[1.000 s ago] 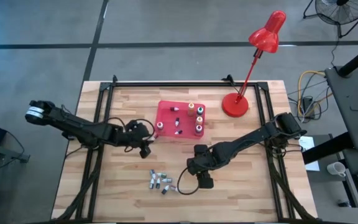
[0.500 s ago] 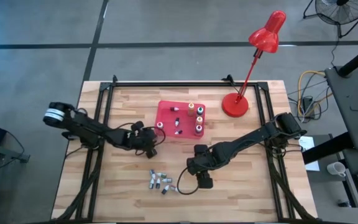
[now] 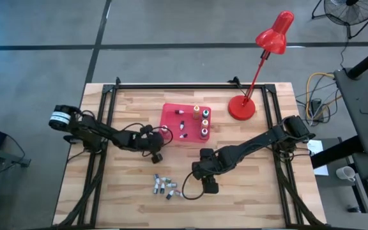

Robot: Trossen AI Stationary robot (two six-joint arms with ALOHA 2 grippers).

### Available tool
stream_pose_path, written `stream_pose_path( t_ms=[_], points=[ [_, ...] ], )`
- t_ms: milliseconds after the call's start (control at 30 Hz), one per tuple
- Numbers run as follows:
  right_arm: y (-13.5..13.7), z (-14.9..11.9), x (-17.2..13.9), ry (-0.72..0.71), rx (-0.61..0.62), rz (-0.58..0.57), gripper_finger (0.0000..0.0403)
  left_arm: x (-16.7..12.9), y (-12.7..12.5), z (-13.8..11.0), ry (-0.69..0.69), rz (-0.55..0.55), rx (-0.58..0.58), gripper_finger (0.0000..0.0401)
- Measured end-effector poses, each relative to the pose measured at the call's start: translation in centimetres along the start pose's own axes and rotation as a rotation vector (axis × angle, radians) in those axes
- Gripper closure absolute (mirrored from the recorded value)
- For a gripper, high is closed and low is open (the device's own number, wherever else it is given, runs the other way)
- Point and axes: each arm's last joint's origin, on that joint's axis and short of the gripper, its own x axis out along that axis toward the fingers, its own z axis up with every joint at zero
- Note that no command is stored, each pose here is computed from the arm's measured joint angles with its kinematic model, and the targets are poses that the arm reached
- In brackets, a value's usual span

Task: Pick & Place food coloring
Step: Put the small red food coloring bottle into the pink bin

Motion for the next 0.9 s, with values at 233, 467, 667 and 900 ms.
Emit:
stream_pose_path(
  t_ms=[233, 467, 667, 900],
  points=[
    [-0.1, -0.1, 0.0, 0.003, -0.006, -0.028, 0.0174, -4.0, -1.2, 3.2, -0.132, -0.292, -0.041, 0.0367],
    [-0.2, 0.0, 0.0, -0.012, -0.008, -0.053, 0.0174, -8.7, 1.9, 10.6, -0.486, -0.029, -0.058, 0.0351],
    [-0.1, 0.5, 0.0, -0.067, -0.045, -0.036, 0.0166, -6.9, 4.4, 14.2, -0.428, 0.019, -0.156, 0.0259],
    [-0.2, 0.6, 0.0, -0.07, -0.056, -0.034, 0.0155, -7.7, 2.2, 14.6, -0.163, -0.119, -0.01, 0.0212]
  ],
)
